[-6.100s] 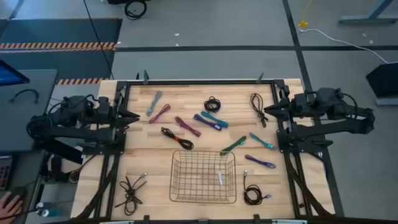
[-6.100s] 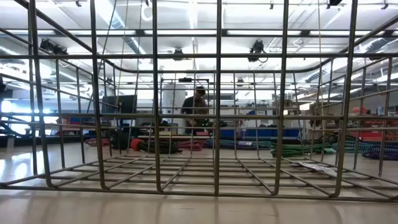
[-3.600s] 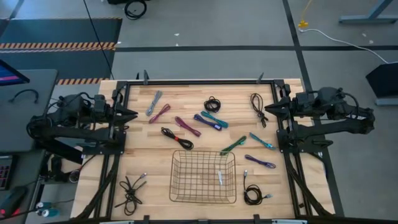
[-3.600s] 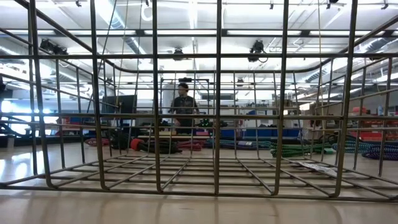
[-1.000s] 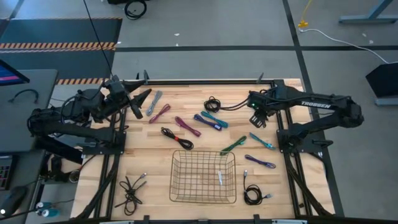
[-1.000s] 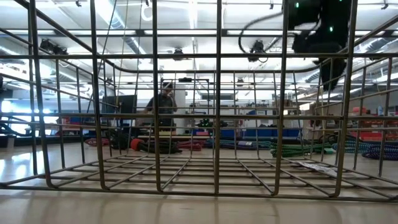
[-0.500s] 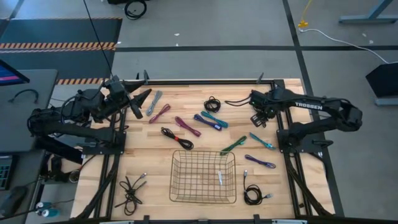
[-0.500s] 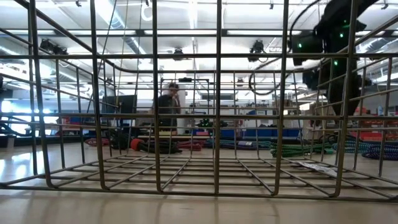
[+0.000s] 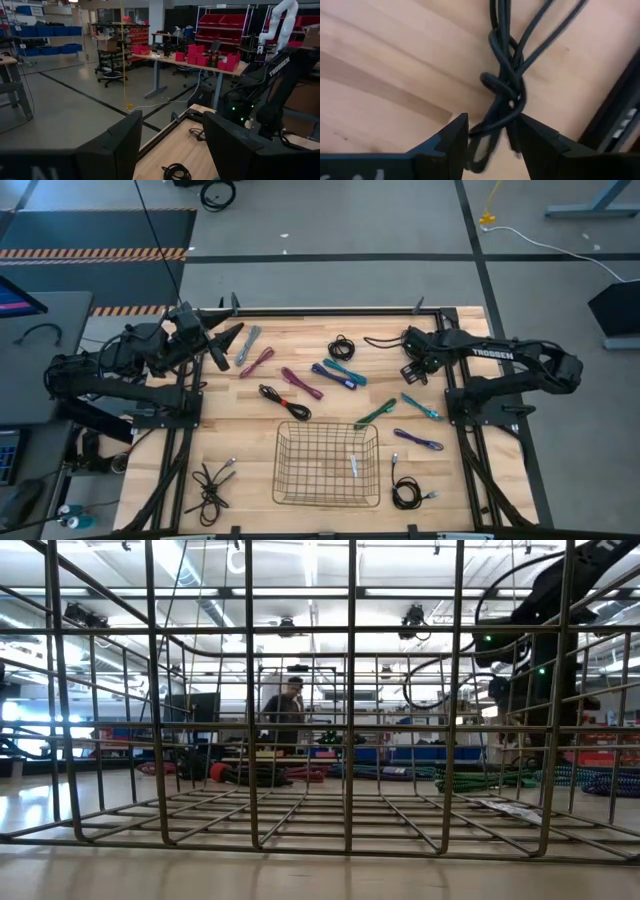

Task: Pick and place USB-C Cables
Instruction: Put the black charger cable into the wire basket

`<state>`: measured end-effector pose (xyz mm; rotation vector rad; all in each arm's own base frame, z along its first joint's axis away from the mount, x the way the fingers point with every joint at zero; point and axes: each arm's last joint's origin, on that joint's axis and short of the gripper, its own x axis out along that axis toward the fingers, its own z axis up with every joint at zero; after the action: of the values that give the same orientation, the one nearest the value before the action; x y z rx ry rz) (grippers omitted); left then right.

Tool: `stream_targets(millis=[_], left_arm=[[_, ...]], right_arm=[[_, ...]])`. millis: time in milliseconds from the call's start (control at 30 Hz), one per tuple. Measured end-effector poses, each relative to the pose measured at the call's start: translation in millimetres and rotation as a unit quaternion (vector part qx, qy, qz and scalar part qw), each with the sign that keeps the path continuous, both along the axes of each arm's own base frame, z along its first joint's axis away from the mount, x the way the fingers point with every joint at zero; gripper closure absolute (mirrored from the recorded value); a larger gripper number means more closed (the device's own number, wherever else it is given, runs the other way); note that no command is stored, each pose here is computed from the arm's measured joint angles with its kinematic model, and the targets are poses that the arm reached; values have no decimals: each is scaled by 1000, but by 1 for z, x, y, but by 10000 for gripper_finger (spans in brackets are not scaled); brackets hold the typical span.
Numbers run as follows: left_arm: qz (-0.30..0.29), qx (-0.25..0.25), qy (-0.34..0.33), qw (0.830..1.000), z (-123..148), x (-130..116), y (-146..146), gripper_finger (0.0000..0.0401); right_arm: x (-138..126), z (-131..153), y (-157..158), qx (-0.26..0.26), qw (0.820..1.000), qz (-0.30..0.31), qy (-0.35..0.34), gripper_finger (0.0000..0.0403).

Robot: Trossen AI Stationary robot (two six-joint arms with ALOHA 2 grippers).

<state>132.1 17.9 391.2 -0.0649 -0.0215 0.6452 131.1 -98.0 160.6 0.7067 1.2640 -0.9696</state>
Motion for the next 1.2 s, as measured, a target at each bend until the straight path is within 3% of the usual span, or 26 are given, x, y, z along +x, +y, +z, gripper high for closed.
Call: stream_targets(millis=[267,400,700,1033,1200], left_arm=[[11,0,0,1000,0,0,0,183],[11,0,0,1000,0,0,0,183],[11,0,0,1000,0,0,1,183],[11,0,0,1000,0,0,1,183],[11,0,6,1000,-1,0,0,184]], right_arm=[[3,-3,-3,-13,999,-3,-30,231],[2,-2,-5,-26,998,-42,-27,244],[-1,-2,-9,-31,996,-75,-28,383],[-1,-2,-10,-32,996,-74,-32,385],[16,19,-12,-38,996,-36,-75,385]])
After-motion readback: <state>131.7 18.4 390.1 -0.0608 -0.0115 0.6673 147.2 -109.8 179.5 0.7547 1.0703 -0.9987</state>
